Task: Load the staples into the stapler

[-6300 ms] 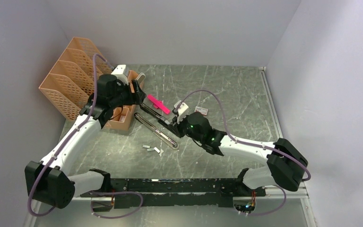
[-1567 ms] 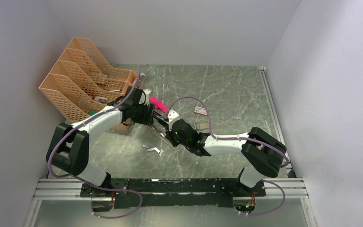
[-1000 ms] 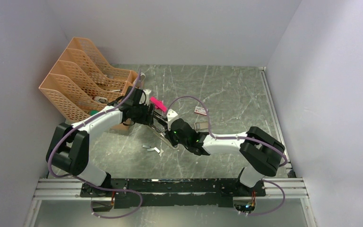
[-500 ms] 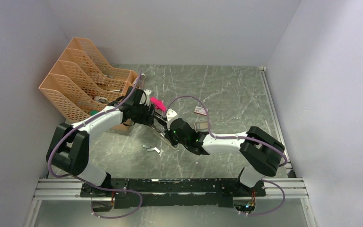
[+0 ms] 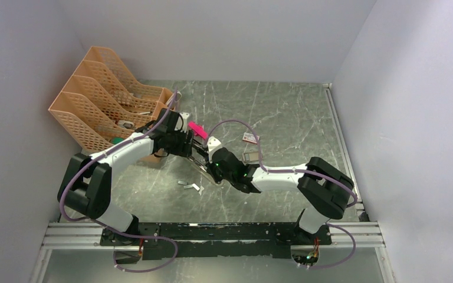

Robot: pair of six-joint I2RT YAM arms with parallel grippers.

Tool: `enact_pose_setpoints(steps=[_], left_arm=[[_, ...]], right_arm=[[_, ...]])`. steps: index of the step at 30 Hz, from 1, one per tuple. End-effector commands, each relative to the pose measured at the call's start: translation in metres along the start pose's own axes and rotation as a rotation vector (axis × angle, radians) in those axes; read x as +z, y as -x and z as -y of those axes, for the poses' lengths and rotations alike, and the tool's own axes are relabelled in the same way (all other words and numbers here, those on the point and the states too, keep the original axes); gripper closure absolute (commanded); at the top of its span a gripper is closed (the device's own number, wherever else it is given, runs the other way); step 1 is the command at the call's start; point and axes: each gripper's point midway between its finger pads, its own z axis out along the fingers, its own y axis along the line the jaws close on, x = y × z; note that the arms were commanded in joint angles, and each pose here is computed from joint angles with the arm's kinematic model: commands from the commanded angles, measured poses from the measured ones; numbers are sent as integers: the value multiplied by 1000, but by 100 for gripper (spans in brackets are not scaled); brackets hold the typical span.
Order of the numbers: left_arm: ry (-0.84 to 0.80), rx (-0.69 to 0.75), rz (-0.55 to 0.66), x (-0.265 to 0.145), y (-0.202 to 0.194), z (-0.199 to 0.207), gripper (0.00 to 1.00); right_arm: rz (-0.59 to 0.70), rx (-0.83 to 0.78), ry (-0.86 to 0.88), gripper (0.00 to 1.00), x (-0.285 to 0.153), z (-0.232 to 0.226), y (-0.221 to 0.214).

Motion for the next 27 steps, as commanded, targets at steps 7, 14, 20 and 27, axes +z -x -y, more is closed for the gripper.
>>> enact_pose_setpoints(steps=[7,14,20,27], left_arm=[[16,22,1,2,-2,-2,31],[17,26,0,2,-3,-1,31],[17,27,1,3,-3,-1,30],[17,28,2,2,-2,-1,30]], right_arm=[[-9,-14,-2,100,2,-2,2],[-20,-15,3,100,3,-3,-1],[-6,-15,0,100,1,-2,4],[78,-19,18,100,-8,-4,24]])
